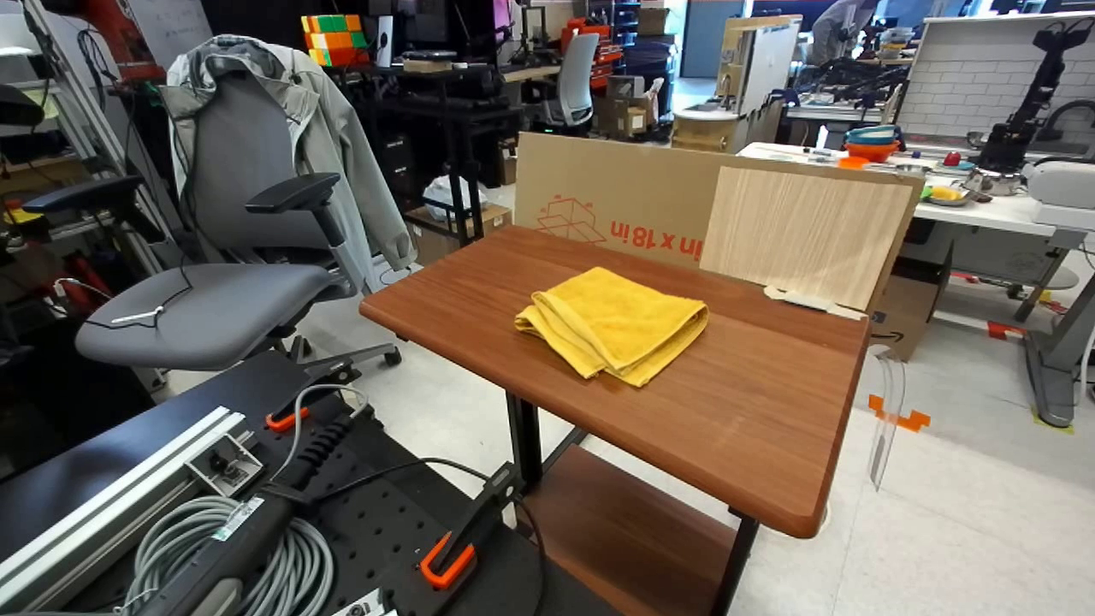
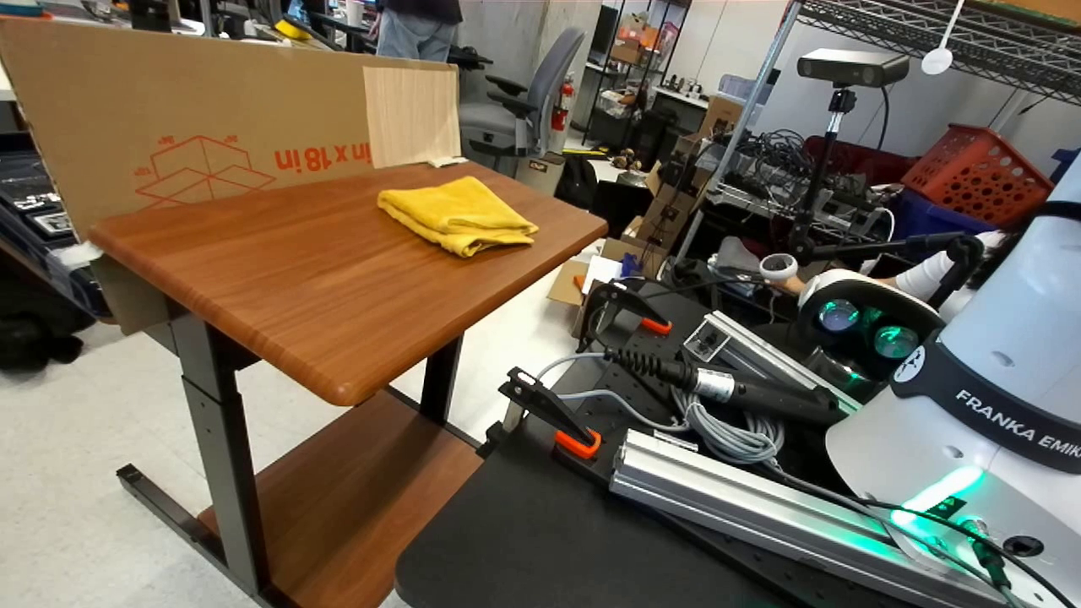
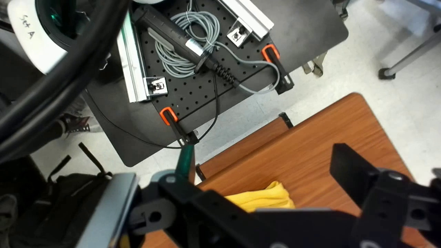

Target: Use the yellow towel to wipe the table

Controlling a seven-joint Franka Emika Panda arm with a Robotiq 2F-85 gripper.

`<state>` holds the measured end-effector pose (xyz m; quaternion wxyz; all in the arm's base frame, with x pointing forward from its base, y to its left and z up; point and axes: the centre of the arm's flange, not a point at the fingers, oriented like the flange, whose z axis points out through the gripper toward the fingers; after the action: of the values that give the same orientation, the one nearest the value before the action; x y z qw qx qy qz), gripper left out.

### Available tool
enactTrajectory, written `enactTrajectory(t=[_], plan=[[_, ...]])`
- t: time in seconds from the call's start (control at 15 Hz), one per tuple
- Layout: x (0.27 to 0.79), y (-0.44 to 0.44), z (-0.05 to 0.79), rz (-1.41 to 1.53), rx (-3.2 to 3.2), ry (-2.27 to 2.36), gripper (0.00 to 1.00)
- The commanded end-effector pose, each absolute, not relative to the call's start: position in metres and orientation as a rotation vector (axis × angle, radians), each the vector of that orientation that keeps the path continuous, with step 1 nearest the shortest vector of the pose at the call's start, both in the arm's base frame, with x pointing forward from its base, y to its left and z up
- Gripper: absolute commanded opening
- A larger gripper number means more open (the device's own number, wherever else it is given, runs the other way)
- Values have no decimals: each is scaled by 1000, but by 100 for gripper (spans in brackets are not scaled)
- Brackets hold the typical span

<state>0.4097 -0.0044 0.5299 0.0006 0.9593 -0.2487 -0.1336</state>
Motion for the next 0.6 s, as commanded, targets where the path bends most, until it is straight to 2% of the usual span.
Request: enactTrajectory(t=[0.0,0.27,0.33,0.53], plan=[[470,-72,480,-436,2974,-1096,100],[528,-142,408,-373,2927,-1447,100],[485,-123,427,-370,2944,-1308,100],[510,-145,391,-407,2909,-1405,100]])
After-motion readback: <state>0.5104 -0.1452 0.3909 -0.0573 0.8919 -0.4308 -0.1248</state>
